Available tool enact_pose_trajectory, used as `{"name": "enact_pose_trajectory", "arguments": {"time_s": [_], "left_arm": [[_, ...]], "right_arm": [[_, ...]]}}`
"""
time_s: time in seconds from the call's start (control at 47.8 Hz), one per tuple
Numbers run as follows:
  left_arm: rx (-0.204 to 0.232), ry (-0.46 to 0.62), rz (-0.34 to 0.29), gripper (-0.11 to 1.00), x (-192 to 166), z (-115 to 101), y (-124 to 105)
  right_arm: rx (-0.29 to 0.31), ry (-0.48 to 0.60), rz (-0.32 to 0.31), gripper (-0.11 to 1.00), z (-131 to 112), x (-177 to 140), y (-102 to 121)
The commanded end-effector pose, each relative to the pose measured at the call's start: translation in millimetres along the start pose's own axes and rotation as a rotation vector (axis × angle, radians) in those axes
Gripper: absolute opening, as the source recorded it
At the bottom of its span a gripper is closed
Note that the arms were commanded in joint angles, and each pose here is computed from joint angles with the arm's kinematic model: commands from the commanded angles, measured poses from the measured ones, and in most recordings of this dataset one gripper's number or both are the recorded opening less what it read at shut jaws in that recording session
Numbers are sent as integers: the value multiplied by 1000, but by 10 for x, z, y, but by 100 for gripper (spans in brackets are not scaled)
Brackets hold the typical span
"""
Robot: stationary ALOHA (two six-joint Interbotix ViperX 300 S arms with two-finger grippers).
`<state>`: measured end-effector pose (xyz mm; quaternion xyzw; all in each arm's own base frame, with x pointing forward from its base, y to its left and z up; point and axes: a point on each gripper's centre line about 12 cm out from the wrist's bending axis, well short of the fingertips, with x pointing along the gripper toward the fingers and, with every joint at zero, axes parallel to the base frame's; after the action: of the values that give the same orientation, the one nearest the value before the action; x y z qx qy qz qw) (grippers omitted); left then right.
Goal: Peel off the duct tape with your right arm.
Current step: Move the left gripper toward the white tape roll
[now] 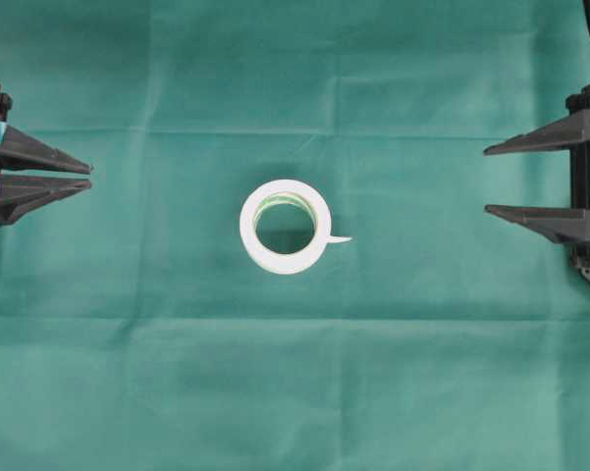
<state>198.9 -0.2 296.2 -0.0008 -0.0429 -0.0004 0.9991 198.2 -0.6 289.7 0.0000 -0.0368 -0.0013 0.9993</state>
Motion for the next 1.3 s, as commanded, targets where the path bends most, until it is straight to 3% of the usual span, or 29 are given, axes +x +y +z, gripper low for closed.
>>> {"name": "enact_pose_trajectory", "arguments": {"time_s": [0.0, 0.042, 0.167, 0.439, 0.628, 0.774, 0.921, 1.004, 1.276], "left_arm": [[-23, -4, -7, 24, 18, 10, -17], [-27, -3, -8, 22, 16, 4, -20], [-39, 2, -10, 1, 10, -24, -23], [-70, 21, -14, 1, 13, -117, -34], [-66, 25, -26, 2, 93, -175, -61], [-59, 33, -39, 29, 163, -212, -93], [-62, 32, -42, 73, 209, -185, -101], [-61, 27, -42, 92, 235, -155, -103], [-55, 52, -42, 95, 475, -112, -115]], "right_arm": [[-5, -3, -2, 24, 22, 22, -3], [-9, 5, -3, 22, -2, 20, -6], [-5, 23, -3, 1, -81, 9, -6], [-2, 64, -3, -6, -249, -23, -6], [0, 66, -3, -6, -259, -27, -6], [6, 72, -3, 14, -285, -32, -6], [15, 69, -4, 55, -287, -32, -6], [15, 71, -4, 74, -290, -30, -6], [15, 64, -3, 73, -295, 11, -6]]}}
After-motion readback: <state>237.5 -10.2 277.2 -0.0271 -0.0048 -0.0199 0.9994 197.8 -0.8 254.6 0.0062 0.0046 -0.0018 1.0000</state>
